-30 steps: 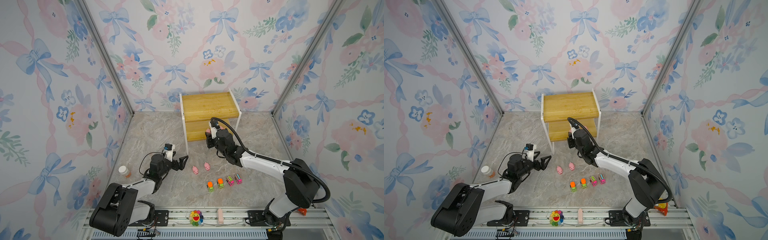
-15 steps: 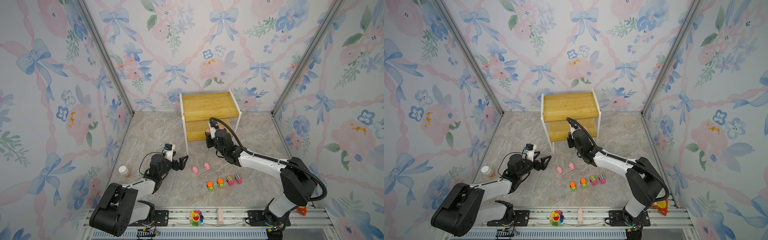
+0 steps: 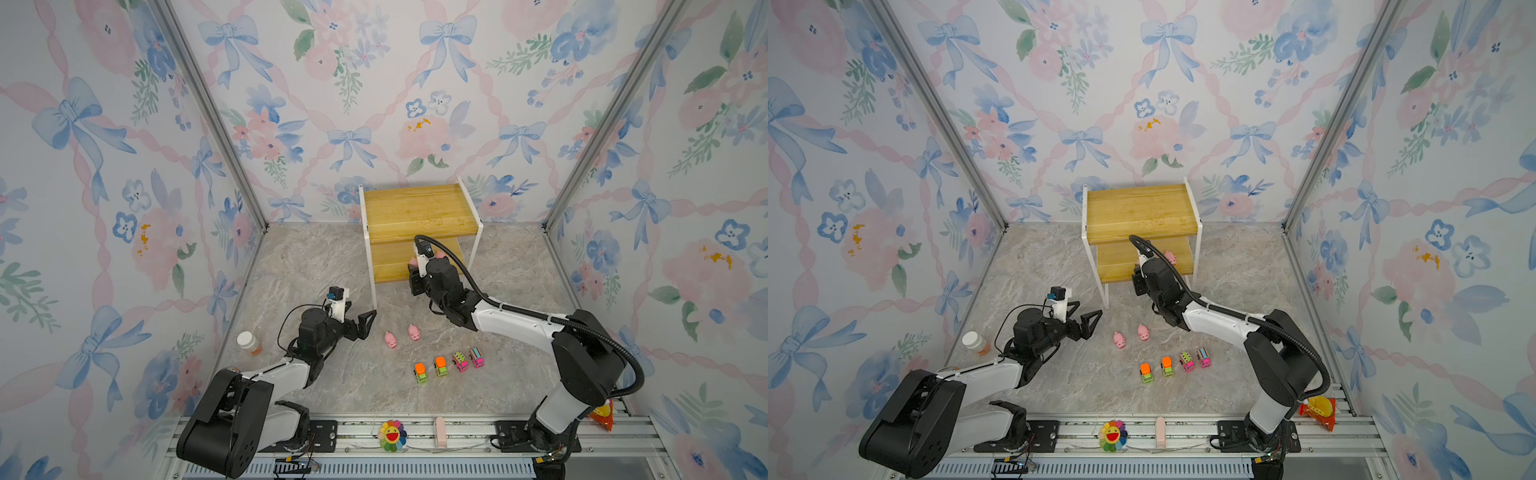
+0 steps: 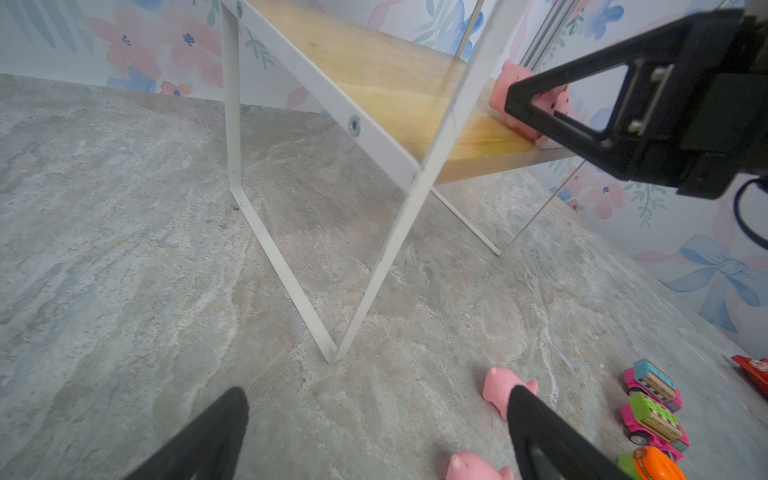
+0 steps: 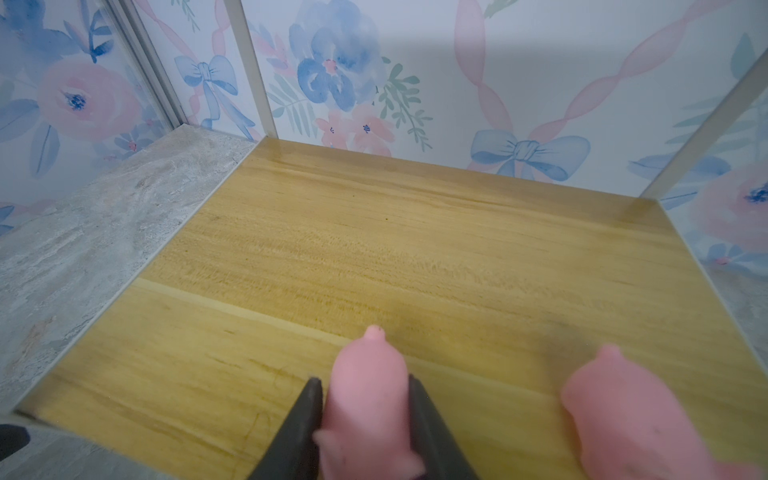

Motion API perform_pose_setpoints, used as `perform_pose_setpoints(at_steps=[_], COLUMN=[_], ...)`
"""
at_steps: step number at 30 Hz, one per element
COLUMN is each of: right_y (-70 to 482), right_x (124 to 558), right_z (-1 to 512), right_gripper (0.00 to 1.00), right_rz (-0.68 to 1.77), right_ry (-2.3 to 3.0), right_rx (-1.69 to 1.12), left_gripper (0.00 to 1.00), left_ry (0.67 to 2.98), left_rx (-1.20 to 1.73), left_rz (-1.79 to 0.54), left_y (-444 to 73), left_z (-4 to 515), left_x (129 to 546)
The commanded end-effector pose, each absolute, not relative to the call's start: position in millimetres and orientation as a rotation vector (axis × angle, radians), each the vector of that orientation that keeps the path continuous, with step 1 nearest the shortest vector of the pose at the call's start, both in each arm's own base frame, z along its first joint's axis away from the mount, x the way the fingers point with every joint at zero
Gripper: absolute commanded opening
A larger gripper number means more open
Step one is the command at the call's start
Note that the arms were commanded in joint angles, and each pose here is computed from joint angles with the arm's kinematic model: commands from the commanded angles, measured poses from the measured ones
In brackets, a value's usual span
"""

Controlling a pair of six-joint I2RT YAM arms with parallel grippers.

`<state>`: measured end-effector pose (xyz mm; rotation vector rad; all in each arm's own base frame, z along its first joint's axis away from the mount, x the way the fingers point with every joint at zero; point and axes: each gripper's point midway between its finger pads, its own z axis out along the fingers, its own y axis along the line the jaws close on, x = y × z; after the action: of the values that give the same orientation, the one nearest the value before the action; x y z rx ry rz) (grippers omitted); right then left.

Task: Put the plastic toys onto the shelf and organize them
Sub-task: 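Lower the held pig onto the lower wooden shelf beside the first pig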

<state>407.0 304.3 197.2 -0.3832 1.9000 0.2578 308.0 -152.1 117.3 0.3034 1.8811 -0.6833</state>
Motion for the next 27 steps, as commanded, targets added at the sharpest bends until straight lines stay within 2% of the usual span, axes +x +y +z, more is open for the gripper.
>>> perform_pose_setpoints(at_steps=[1, 16, 27], right_y=[298.7, 283.9, 283.8], right_x=[412.5, 414.7, 416.1], right_z=[200.5, 202.2, 193.5], right_gripper=[0.35, 0.35, 0.43], right_rz=[0.227, 0.183, 0.173], right_ry=[1.889, 1.88, 1.895], right_rx=[-0.358, -0.306, -0.311], left_gripper=[0.98, 0.98, 0.98], left_ry=[1.854, 1.857, 1.855], left_rx=[0.339, 0.341, 0.343], left_rz=[-0.683, -0.686, -0.686], left_y=[-155.3, -155.9, -155.8], left_z=[121.2, 120.4, 120.8], left_x=[304.9, 304.6, 304.2])
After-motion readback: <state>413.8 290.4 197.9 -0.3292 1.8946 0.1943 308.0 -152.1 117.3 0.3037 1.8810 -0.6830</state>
